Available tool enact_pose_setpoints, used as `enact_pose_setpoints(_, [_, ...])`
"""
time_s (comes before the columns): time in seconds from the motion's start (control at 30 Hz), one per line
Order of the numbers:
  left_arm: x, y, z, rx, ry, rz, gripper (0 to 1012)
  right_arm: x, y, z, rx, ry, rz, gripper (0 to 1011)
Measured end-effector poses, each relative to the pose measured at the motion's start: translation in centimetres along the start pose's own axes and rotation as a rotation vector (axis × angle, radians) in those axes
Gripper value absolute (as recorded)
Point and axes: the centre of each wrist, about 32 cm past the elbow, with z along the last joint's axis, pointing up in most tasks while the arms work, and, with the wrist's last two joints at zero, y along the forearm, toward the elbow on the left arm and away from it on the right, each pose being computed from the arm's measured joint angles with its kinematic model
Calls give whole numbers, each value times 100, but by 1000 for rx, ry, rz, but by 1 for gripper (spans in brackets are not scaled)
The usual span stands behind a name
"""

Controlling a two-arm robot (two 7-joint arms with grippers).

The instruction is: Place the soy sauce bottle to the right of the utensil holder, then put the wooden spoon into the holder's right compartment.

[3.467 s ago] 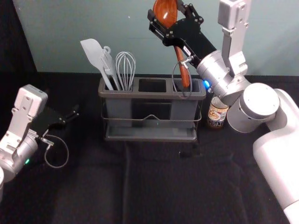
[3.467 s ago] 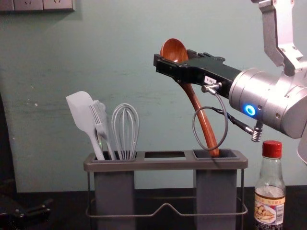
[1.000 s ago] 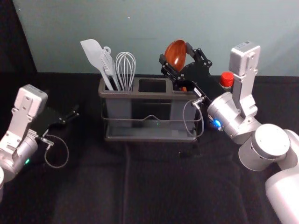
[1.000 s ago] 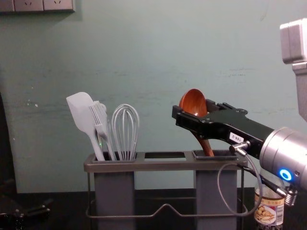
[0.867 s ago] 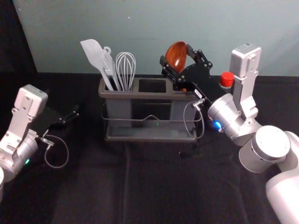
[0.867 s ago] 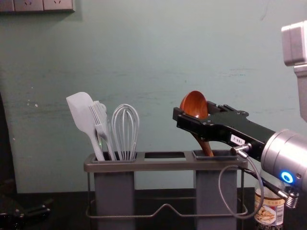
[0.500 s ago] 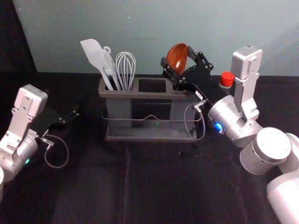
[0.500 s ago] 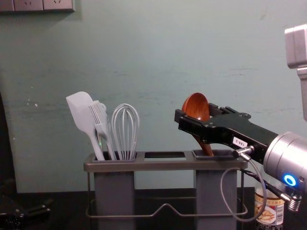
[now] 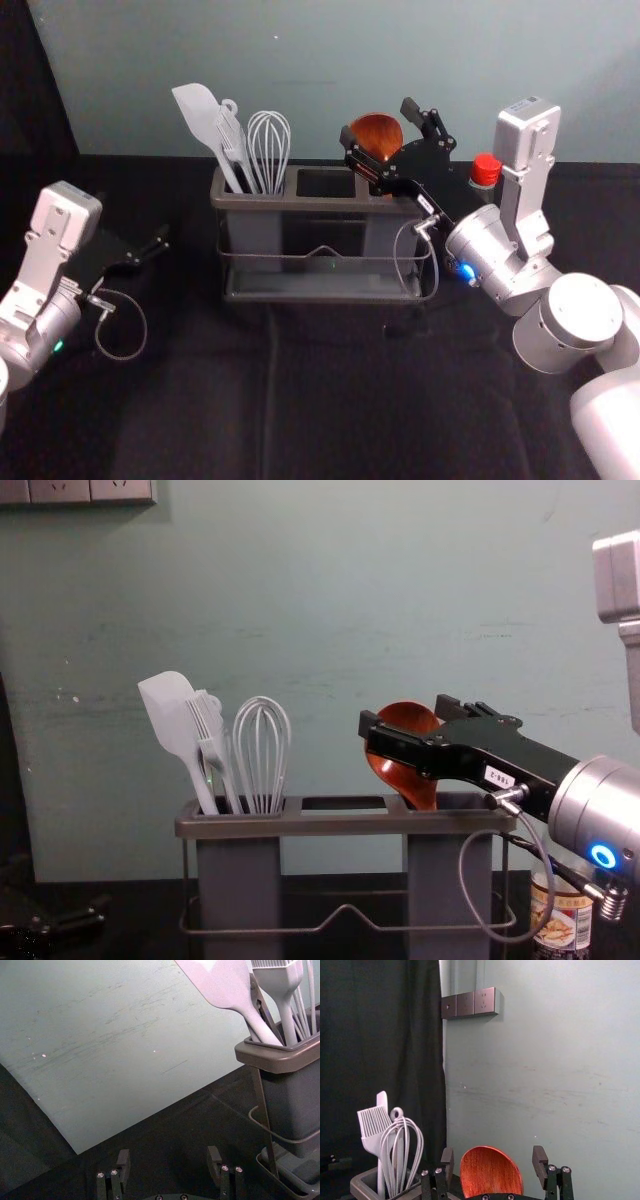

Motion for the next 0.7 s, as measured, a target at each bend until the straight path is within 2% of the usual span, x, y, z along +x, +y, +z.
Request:
enact_pose_setpoints(0.47, [0,0,0,0,0,0,1005,1,2,-1,-1,-1,0,1002])
enact_pose_setpoints(0.6, [0,0,0,0,0,0,1005,13,-10,64,3,-23,2,1003])
enact_pose_setpoints(0.7, [0,0,0,0,0,0,1005,21,-25,158,14,-44,-1,1003])
